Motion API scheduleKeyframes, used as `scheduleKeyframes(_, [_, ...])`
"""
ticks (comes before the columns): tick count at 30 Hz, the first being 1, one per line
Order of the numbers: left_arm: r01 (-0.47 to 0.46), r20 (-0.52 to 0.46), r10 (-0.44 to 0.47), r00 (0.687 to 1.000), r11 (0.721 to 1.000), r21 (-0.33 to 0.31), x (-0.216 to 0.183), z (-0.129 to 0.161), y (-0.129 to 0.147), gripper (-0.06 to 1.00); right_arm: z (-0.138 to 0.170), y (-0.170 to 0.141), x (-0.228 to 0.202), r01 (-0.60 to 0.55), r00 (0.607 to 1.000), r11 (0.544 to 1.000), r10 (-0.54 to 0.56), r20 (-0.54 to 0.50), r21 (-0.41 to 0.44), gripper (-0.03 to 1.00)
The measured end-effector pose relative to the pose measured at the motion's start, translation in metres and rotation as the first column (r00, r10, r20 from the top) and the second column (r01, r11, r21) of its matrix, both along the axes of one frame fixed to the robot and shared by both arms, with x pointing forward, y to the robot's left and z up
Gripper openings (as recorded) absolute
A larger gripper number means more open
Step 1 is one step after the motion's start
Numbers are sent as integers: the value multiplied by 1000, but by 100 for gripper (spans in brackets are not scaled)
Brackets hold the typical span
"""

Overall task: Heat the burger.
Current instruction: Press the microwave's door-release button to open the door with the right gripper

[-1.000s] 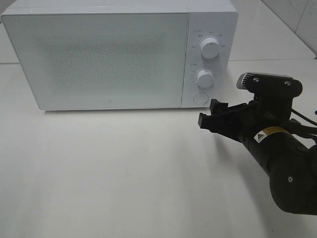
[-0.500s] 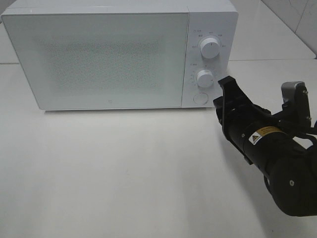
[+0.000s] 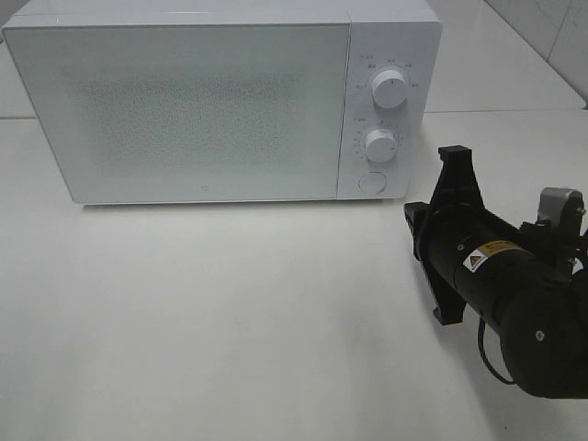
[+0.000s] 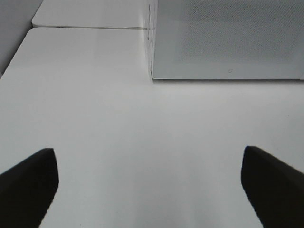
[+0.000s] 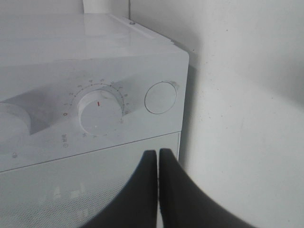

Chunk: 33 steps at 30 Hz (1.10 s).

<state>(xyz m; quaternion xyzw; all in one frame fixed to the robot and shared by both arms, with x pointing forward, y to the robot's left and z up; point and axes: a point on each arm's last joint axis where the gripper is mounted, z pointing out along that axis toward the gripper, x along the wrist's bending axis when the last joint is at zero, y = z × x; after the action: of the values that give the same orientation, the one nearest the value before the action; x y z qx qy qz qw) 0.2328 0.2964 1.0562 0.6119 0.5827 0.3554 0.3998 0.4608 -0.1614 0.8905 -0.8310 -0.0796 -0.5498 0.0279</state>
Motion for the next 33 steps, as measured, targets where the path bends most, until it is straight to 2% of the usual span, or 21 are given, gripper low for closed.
scheduleKeyframes(9, [0, 0, 0, 1000, 1000, 0, 0, 0, 0, 99, -1, 7, 11, 42, 999, 999, -42, -8, 21, 0])
scheduleKeyframes(19, [0, 0, 0, 1000, 1000, 0, 0, 0, 0, 99, -16, 26, 38, 55, 998, 998, -54, -13, 33, 0])
scheduleKeyframes(33, [0, 0, 0, 1000, 1000, 0, 0, 0, 0, 99, -25, 28, 76, 88, 994, 994, -84, -69, 59, 0])
